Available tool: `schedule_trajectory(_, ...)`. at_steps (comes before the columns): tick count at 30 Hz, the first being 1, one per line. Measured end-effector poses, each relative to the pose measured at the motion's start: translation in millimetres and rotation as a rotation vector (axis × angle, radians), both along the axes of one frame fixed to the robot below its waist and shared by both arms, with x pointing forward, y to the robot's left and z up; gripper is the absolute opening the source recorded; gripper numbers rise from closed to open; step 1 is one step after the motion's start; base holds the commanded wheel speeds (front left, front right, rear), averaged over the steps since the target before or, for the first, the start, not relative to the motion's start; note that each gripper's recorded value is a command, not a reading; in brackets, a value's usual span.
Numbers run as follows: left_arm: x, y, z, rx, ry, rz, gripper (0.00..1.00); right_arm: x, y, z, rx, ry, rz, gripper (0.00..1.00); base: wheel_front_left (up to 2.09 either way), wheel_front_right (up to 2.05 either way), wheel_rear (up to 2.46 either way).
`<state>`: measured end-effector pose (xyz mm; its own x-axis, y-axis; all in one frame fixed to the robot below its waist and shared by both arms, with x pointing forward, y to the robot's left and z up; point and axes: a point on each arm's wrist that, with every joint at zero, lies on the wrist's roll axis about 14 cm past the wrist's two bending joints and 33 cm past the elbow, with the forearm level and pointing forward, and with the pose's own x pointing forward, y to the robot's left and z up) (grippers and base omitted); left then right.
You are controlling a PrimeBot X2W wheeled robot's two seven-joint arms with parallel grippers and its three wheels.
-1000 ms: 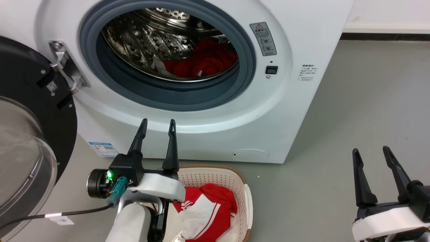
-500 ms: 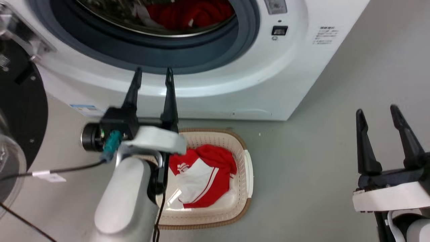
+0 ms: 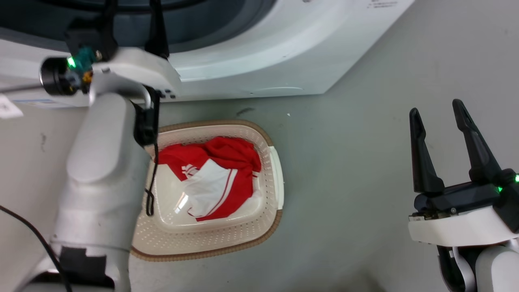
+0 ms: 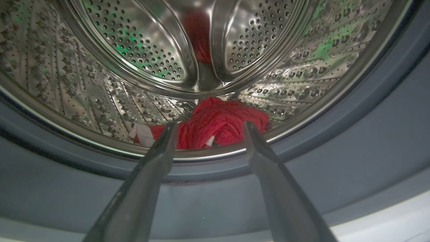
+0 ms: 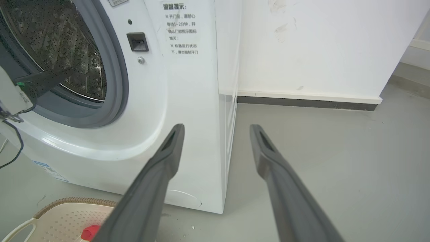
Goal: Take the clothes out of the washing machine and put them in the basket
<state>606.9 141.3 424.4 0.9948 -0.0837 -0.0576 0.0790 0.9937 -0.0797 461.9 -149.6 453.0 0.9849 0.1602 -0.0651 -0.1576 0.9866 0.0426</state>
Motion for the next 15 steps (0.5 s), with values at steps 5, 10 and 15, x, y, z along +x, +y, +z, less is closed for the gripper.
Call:
schedule_trajectory(5, 36.7, -6.9, -18.2, 0.028, 0.054, -0.032, 1.00, -1.1, -10.6, -12.6, 0.001, 0.019, -0.029, 1.00, 0.00, 0.00, 0.00)
schedule_trajectory(10, 69.7, -6.4, -33.1, 0.048, 0.120, -0.037, 1.00, -4.5, -15.4, -25.3, 0.011, 0.048, -0.043, 1.00, 0.00, 0.00, 0.00)
schedule_trajectory(15, 97.4, -3.0, -47.0, 0.064, 0.192, -0.036, 1.00, -9.1, -21.3, -34.3, 0.027, 0.070, -0.063, 1.00, 0.00, 0.00, 0.00)
